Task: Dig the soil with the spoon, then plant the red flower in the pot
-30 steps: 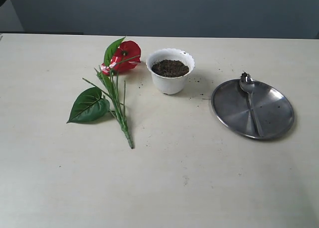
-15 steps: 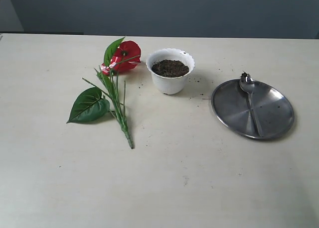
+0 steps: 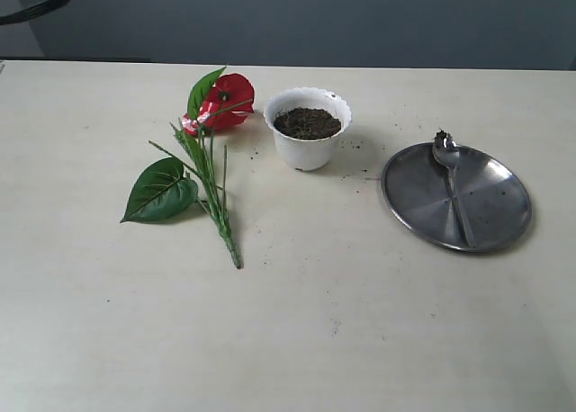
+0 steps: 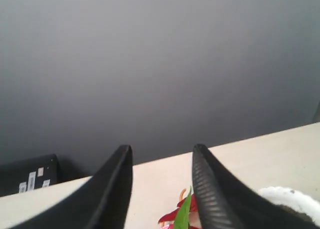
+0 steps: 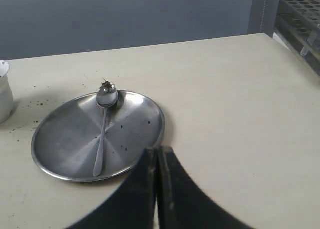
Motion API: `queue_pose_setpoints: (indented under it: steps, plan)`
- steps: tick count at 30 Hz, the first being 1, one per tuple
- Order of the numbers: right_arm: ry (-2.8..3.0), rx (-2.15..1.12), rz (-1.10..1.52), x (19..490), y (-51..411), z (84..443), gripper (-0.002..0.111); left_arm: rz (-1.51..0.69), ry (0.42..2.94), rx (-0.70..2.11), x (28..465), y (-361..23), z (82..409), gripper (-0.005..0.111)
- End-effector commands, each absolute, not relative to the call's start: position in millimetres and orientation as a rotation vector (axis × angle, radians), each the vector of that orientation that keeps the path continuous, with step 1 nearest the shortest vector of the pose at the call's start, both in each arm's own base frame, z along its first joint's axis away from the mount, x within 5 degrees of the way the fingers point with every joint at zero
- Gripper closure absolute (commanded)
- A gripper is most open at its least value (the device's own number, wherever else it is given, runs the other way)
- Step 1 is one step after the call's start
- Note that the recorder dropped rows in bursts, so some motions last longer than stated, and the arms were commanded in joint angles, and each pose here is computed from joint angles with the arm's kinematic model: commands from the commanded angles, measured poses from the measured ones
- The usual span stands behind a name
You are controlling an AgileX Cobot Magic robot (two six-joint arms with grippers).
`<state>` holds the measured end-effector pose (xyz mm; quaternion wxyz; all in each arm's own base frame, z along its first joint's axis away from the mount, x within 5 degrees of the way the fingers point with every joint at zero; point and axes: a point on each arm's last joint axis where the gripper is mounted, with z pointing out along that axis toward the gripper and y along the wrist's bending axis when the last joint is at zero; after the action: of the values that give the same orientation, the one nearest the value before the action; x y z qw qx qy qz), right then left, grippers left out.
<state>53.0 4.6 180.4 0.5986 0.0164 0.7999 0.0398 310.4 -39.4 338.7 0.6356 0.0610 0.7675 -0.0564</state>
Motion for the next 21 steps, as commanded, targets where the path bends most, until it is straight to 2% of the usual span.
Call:
queue_pose_setpoints:
  steps: [1,4,19,21]
  plan:
    - [1.842,0.039,0.085,53,4,181,0.108,-0.113,1.833,0.106,320,-38,318,0.054]
    - [1.842,0.039,0.085,53,4,181,0.108,-0.151,1.876,0.035,325,-38,307,0.046]
    - [1.844,0.04,0.088,53,4,181,0.108,-0.273,2.307,-0.184,348,-63,207,0.045]
    - [1.844,0.04,0.088,53,4,181,0.108,-0.287,2.359,-0.219,348,-65,197,0.042]
